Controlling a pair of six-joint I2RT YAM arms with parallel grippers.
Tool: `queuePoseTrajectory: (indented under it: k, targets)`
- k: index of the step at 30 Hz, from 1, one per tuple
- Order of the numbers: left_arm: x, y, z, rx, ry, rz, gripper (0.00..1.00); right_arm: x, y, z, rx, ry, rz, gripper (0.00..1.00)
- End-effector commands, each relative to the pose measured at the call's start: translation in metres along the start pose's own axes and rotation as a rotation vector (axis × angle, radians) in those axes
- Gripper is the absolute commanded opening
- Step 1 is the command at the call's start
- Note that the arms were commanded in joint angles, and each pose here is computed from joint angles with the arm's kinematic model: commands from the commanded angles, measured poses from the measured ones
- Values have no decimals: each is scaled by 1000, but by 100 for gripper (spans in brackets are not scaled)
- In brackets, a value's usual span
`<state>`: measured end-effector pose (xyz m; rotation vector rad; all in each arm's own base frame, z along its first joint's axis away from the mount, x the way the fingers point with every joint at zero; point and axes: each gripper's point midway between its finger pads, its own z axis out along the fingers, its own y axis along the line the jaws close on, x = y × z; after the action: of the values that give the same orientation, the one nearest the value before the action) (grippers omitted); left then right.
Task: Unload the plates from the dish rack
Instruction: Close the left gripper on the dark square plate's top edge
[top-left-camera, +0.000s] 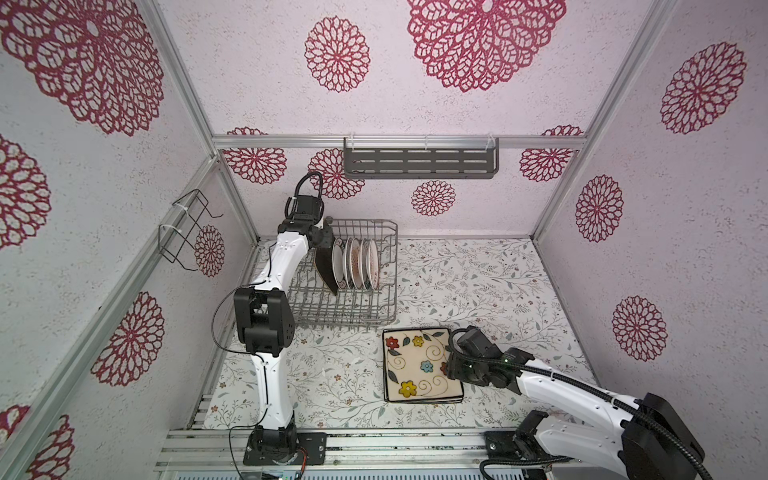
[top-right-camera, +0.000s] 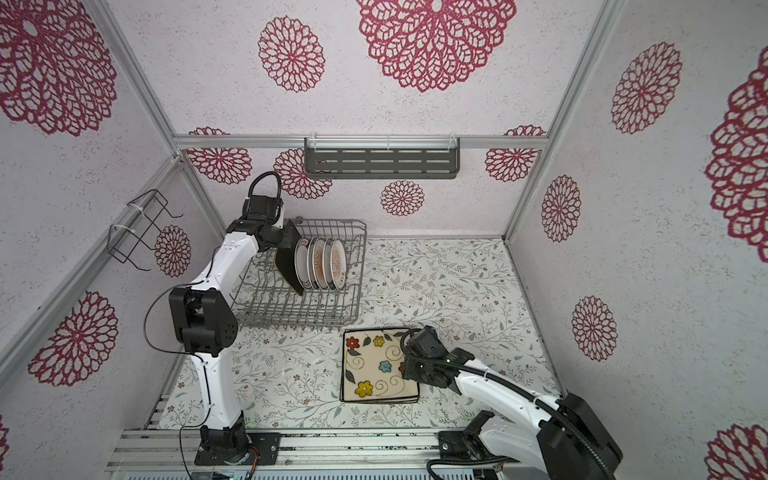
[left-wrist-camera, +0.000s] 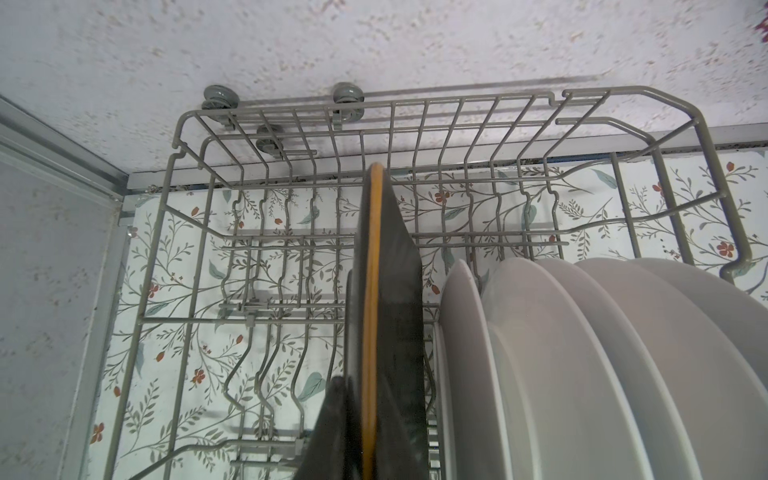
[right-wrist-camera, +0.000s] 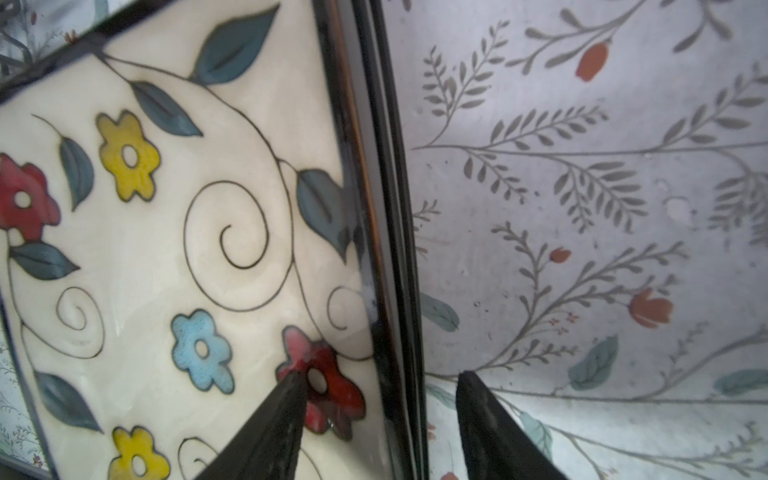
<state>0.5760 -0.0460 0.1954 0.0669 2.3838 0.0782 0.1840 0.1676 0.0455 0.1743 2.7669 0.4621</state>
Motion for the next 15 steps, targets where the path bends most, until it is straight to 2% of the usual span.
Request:
queuePoseTrajectory:
  k: [1, 8, 15]
  targets:
    - [-39, -5, -38, -7, -117, -15, 0, -9, 5, -4, -2, -34, -21, 61]
    - [-61, 6, -70, -116, -193, 3, 0, -9, 3, -5, -6, -46, -20, 61]
    - [-79, 12, -98, -164, -269, -3, 0, -10, 2, -7, -10, -59, -23, 62]
